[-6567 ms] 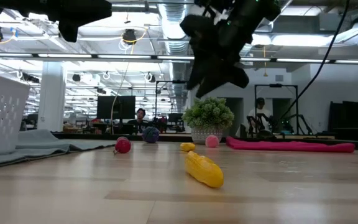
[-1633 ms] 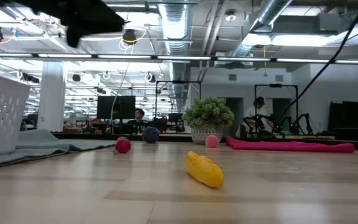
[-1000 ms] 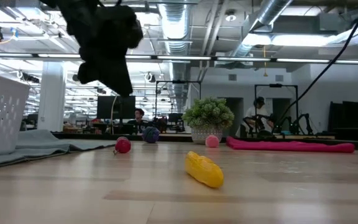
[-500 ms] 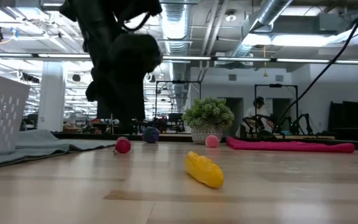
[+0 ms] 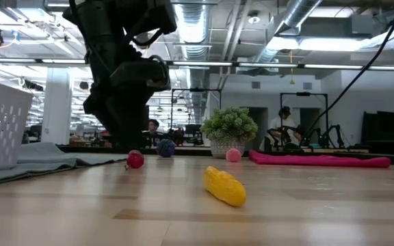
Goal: Pick and placing Produce into tupperware
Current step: Put the red cherry into the white basket
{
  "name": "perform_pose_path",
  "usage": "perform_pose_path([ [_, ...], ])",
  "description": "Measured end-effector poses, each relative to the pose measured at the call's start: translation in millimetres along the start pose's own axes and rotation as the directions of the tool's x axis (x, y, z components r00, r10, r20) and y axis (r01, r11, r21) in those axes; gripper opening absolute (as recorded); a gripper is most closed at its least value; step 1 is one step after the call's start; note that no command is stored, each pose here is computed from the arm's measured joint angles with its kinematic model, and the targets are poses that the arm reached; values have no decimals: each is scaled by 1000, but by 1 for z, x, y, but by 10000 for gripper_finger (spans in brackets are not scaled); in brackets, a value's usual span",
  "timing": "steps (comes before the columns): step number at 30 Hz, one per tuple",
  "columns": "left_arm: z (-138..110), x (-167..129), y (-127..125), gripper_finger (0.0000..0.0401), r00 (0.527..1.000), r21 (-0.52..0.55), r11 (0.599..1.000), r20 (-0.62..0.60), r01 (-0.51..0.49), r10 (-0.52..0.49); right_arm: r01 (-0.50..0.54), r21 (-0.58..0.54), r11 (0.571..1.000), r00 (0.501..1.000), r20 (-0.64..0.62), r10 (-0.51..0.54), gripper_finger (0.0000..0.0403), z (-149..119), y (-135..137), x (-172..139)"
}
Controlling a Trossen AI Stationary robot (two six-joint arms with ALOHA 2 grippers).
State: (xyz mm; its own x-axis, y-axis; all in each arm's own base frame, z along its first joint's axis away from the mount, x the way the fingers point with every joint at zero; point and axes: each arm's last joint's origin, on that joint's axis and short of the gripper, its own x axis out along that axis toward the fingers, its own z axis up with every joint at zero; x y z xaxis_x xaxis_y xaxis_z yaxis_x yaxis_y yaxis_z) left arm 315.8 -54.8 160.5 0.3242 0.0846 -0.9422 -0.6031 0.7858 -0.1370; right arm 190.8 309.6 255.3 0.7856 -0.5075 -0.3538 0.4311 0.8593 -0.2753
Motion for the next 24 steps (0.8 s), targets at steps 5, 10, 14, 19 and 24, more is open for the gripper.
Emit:
perform_pose_path([
  [5,-1,10,-3,163,999,3,1000,-30,18,-18,0,0,1000,1000,-3,0,175,0,0,0],
  [10,-3,19,-3,162,998,7,1000,-53,19,-18,0,-1,1000,1000,-6,0,175,0,0,0],
  [14,-2,18,-4,150,999,8,1000,-39,17,-17,-1,3,1000,1000,-7,1,175,0,1,0],
  [19,-1,17,-3,107,1000,21,1000,-24,9,-9,-4,8,1000,1000,-7,4,175,0,1,0],
  [24,0,19,-3,40,1000,43,999,-6,-6,7,-19,-2,1000,1000,-6,19,175,0,4,0],
])
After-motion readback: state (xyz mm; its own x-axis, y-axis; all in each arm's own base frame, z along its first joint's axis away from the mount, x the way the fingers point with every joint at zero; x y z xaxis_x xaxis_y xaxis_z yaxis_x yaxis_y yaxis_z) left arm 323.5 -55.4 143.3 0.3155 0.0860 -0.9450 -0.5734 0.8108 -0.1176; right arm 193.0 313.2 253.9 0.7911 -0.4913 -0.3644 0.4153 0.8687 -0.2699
